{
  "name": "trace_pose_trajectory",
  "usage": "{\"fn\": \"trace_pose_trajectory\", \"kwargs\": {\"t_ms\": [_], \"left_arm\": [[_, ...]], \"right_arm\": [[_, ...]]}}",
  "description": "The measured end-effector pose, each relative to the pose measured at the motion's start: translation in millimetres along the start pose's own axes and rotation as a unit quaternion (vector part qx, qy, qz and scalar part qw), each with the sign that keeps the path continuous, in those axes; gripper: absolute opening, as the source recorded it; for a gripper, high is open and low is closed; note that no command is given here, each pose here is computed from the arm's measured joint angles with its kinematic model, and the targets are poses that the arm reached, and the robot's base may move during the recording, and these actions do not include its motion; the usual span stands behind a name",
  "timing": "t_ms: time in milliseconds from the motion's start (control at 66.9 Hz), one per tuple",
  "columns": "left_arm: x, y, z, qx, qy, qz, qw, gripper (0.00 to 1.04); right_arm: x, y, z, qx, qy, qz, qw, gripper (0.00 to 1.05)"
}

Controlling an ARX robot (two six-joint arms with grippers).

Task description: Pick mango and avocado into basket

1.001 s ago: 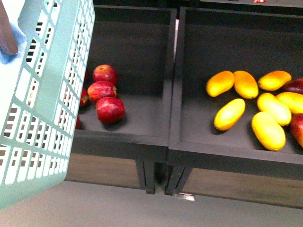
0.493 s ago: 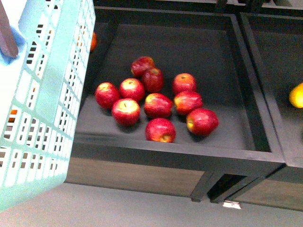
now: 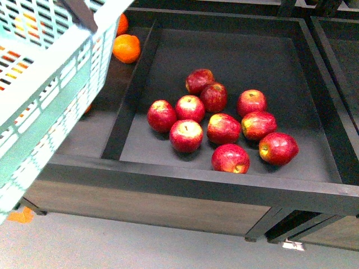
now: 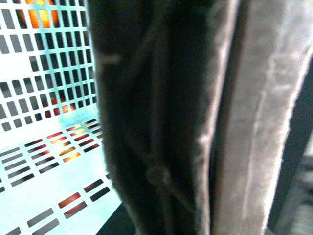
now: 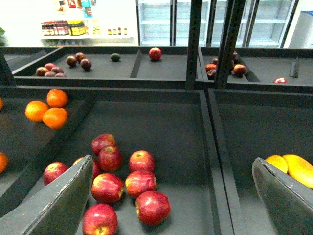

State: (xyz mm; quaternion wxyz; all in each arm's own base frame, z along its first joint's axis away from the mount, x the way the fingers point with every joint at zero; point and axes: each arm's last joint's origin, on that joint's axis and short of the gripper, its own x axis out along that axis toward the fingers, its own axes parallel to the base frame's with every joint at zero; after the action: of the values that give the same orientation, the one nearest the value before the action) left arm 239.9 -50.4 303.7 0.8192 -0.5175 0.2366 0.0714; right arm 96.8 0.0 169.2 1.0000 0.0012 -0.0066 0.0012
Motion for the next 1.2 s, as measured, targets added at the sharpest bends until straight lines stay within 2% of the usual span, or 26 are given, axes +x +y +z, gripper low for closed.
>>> {"fn": "trace_pose_trajectory", "kwargs": {"t_ms": [149, 269, 373, 508, 598, 1046, 1061, 1091, 1120, 1135, 1195], "left_arm": [[49, -30, -21, 0.039, 0.034, 0.004, 0.999, 0.15], [84, -69, -56, 0.075, 0.102, -0.019, 0.992, 0.15], [99, -107, -104, 0.124, 0.182, -0.061, 0.974, 0.15], [96, -118, -138, 0.15, 0.233, -0.08, 0.957, 0.15], [93, -117, -152, 0.167, 0.253, -0.077, 0.95, 0.15], [92, -117, -154, 0.179, 0.252, -0.075, 0.948, 0.15], [92, -117, -154, 0.179, 0.252, -0.075, 0.948, 0.15], [92, -117, -154, 0.179, 0.254, -0.076, 0.947, 0.15], [92, -117, -155, 0.179, 0.255, -0.075, 0.947, 0.15], [92, -117, -155, 0.178, 0.255, -0.076, 0.947, 0.15], [91, -117, -156, 0.181, 0.257, -0.077, 0.946, 0.15]], "right_arm": [[0, 0, 0, 0.0, 0.0, -0.001, 1.0, 0.96], [0, 0, 0, 0.0, 0.0, -0.001, 1.0, 0.96], [0, 0, 0, 0.0, 0.0, -0.001, 1.0, 0.96], [0, 0, 0, 0.0, 0.0, -0.001, 1.0, 0.96], [0, 0, 0, 0.0, 0.0, -0.001, 1.0, 0.96], [0, 0, 0, 0.0, 0.0, -0.001, 1.0, 0.96], [0, 0, -1, 0.008, 0.011, -0.004, 1.0, 0.96], [1, -1, -1, 0.042, 0.081, -0.01, 0.996, 0.96], [3, -6, 0, 0.086, 0.167, -0.028, 0.982, 0.96], [6, -11, 1, 0.128, 0.211, -0.045, 0.968, 0.96], [17, -27, 3, 0.188, 0.243, -0.085, 0.948, 0.96]]}}
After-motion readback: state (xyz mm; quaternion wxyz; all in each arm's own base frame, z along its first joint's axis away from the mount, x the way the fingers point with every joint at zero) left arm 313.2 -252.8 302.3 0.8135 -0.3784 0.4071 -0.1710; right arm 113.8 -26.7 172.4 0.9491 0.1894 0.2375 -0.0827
